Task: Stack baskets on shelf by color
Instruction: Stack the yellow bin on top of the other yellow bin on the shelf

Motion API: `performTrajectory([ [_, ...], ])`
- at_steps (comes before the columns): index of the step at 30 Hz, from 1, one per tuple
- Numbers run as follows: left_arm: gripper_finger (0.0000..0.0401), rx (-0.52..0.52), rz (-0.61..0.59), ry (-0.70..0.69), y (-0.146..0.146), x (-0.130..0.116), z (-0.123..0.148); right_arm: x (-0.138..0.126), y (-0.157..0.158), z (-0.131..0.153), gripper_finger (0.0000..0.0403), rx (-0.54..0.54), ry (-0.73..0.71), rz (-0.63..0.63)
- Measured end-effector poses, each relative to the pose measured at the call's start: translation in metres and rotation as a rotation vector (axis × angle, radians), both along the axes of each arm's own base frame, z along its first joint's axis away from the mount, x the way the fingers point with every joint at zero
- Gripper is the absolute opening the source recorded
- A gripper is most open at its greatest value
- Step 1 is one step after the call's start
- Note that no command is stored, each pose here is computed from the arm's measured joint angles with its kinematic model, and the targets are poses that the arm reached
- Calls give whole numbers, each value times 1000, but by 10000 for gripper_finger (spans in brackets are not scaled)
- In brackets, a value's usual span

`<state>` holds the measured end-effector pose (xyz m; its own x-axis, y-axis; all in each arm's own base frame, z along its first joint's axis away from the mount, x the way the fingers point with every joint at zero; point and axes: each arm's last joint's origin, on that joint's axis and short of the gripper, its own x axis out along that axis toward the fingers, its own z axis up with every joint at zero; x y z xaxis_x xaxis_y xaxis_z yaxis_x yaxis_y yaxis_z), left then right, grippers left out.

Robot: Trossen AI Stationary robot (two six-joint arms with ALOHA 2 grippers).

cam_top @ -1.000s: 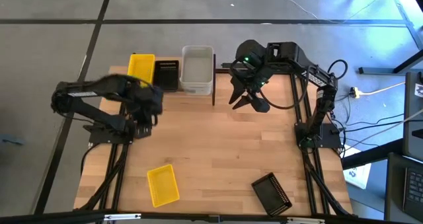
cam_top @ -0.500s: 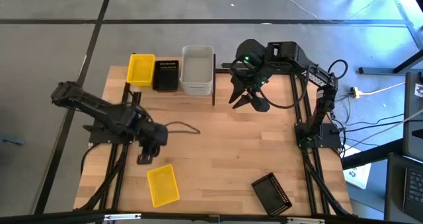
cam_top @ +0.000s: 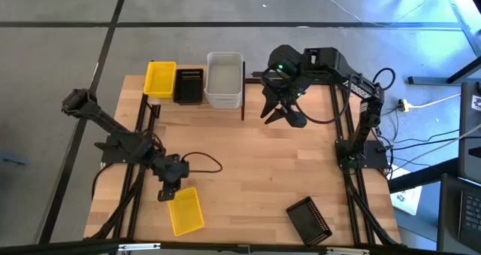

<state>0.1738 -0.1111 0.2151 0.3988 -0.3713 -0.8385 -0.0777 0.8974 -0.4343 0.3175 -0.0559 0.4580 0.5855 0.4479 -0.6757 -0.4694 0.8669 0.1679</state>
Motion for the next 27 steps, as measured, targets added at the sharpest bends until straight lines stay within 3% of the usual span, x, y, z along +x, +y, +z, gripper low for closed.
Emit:
performTrajectory([
  [8, 50, 18, 74, -39, -5, -3, -8, 0, 0, 0, 112, 0, 1, 0],
  [27, 50, 10, 111, -58, -13, -7, -7, 0, 0, 0, 112, -3, 8, -6],
])
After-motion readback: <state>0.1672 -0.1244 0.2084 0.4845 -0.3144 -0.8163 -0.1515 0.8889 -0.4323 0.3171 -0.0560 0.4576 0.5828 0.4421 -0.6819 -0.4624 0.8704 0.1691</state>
